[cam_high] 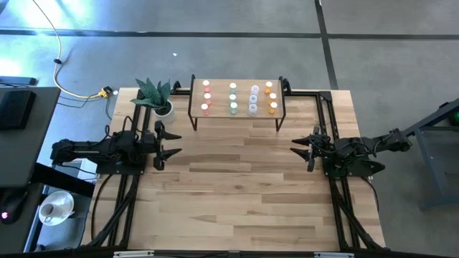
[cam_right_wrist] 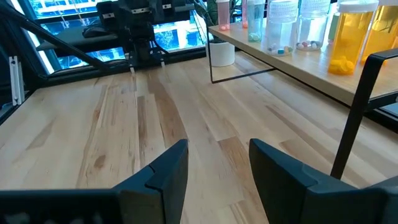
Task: Pick and place medicine bottles onto shelf by color
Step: Return to Home Position
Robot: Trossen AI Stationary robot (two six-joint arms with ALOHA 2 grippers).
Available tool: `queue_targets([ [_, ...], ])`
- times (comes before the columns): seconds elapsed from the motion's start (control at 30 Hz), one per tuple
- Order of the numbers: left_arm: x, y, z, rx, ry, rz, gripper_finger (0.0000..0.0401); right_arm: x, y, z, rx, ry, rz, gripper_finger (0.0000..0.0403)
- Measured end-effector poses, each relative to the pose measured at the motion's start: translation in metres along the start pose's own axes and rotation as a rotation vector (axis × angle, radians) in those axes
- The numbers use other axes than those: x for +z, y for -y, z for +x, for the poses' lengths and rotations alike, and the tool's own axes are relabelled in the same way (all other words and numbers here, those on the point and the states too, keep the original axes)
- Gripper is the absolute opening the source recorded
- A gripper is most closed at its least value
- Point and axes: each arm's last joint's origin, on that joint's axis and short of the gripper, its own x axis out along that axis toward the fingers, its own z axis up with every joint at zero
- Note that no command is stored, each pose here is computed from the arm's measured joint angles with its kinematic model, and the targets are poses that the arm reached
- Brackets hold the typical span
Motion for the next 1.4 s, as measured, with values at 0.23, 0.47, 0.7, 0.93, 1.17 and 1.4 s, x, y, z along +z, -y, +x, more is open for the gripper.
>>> queue_targets([
  [0.23, -0.0031, -0.0008, -0.0007, 0.023, -0.031, 0.03, 0.0229, 0.0, 0.0, 0.0, 0.0, 0.0, 0.0, 0.0161],
  [0.47, -0.0042, -0.0007, 0.0002, 0.026, -0.043, -0.055, 0.0229, 0.0, 0.0, 0.0, 0.0, 0.0, 0.0, 0.0161],
  [0.7, -0.0042, -0.0007, 0.0002, 0.026, -0.044, -0.055, 0.0229, -0.0001, 0.0, 0.0, 0.0, 0.0, 0.0, 0.0161],
  [0.93, -0.0043, -0.0007, 0.0002, 0.026, -0.044, -0.055, 0.0229, -0.0001, 0.0, 0.0, 0.0, 0.0, 0.0, 0.0161],
  [1.17, -0.0043, -0.0007, 0.0002, 0.026, -0.044, -0.055, 0.0229, -0.0001, 0.0, 0.0, 0.0, 0.0, -0.001, 0.0161],
  [1.4, -0.0043, -0.0007, 0.0002, 0.026, -0.044, -0.055, 0.0229, -0.0001, 0.0, 0.0, 0.0, 0.0, 0.0, 0.0161],
])
